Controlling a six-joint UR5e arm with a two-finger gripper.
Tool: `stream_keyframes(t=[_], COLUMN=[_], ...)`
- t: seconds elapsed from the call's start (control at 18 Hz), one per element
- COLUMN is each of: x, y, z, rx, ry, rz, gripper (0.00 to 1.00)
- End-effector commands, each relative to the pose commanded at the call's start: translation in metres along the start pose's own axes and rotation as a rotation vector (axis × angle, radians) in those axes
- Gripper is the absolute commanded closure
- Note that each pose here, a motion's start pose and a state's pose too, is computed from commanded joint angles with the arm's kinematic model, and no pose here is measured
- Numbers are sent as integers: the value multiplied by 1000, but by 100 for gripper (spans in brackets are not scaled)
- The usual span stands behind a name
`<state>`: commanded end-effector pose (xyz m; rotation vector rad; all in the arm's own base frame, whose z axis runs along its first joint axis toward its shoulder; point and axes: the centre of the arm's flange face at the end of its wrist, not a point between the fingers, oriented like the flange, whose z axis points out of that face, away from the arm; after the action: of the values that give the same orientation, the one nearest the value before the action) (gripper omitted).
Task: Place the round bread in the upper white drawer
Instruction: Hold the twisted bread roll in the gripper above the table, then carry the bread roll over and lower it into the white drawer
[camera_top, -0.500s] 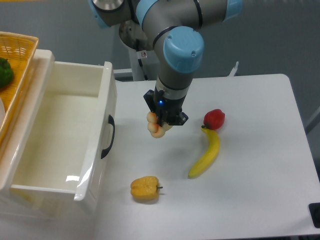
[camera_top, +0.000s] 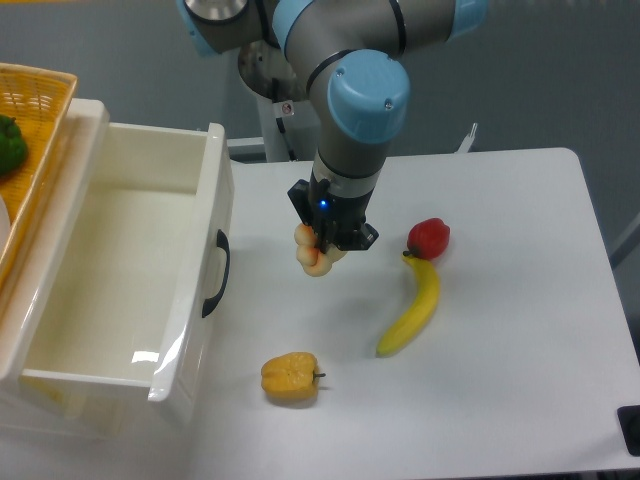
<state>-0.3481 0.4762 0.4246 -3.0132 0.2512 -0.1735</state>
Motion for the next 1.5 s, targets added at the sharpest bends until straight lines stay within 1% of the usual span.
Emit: stream_keyframes(t=[0.17, 0.39, 0.56, 0.72, 0.89, 1.0, 1.22, 1.39, 1.5], x=[0, 2, 7, 10, 21, 29, 45, 63, 70], y=[0, -2, -5, -6, -4, -5, -4, -7, -9], z=[-1, -9, -18, -39, -56, -67, -89, -104, -110], rx=[2, 29, 82, 187, 217, 257, 336, 373, 398], ry=[-1, -4, 9, 41, 30, 41, 78, 89, 110], rz=[-10, -55, -117, -211, -253, -277, -392, -425, -448], gripper=[86, 86, 86, 86, 86, 86, 85, 85, 85])
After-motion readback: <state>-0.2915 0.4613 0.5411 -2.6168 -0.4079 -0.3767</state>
